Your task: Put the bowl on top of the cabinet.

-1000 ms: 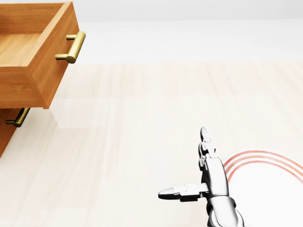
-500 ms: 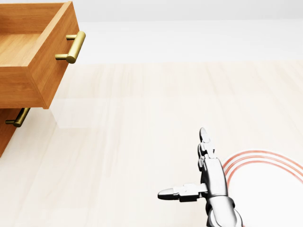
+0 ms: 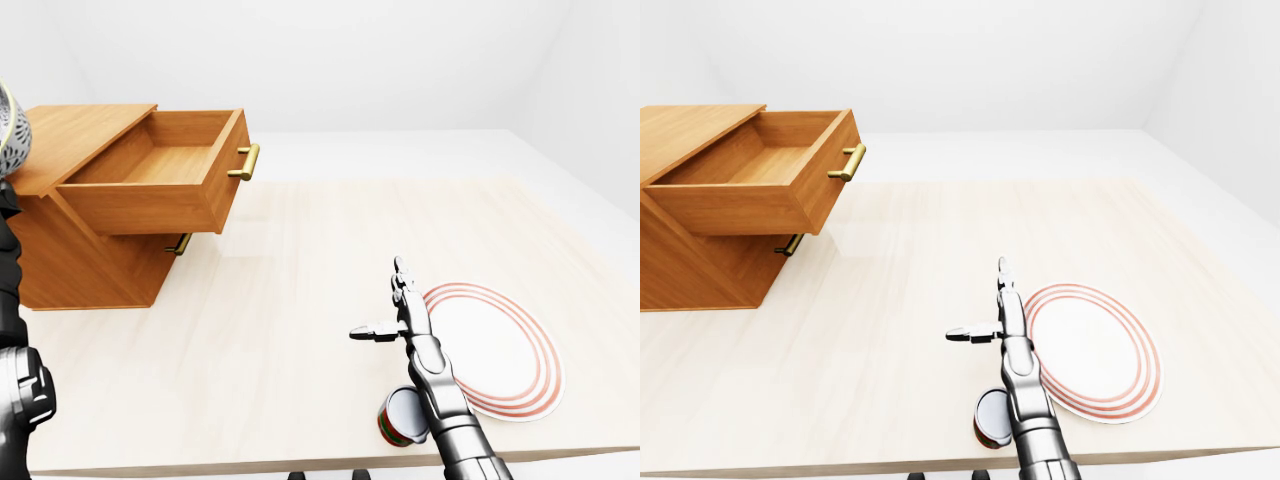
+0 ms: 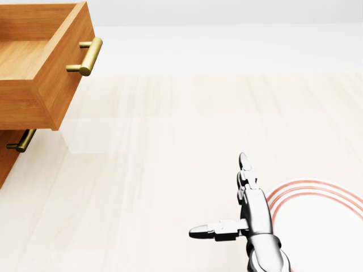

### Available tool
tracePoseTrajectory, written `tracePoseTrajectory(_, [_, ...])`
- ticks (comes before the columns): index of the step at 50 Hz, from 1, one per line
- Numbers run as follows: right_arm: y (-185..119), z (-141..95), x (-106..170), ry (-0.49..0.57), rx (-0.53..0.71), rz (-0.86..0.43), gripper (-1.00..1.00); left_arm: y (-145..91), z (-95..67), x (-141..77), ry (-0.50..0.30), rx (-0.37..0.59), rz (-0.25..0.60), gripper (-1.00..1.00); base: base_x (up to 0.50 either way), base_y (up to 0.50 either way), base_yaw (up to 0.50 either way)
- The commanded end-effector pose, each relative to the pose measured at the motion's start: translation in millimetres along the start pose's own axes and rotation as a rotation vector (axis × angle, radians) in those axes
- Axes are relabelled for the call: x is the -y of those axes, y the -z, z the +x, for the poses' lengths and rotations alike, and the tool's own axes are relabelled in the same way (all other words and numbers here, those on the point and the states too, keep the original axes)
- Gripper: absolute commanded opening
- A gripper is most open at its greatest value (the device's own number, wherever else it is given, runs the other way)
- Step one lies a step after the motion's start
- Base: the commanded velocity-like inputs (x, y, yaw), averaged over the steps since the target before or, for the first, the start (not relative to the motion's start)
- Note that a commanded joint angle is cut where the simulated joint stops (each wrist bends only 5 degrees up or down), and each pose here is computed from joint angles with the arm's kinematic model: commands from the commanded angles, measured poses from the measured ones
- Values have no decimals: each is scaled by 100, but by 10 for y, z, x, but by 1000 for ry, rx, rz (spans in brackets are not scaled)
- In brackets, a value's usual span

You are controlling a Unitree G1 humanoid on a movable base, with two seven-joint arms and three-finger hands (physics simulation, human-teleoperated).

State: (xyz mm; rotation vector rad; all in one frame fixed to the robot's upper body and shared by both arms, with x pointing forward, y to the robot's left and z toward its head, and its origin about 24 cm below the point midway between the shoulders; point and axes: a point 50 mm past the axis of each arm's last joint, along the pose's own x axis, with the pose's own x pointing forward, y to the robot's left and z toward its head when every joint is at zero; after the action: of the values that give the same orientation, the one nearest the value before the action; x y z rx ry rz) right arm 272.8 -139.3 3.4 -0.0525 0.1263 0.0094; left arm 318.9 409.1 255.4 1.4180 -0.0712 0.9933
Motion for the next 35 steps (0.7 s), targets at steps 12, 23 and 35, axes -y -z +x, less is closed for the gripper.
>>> tracePoseTrajectory(12, [55, 0, 4, 1, -25, 0, 100, -379, -241, 411, 117, 76, -55, 100, 0, 0, 0])
tracePoseTrajectory(23, [62, 2, 6, -1, -28, 0, 100, -386, -247, 418, 118, 80, -54, 100, 0, 0, 0])
tracePoseTrajectory(35, [64, 11, 3, 0, -30, -2, 100, -387, -256, 421, 116, 88, -48, 100, 0, 0, 0])
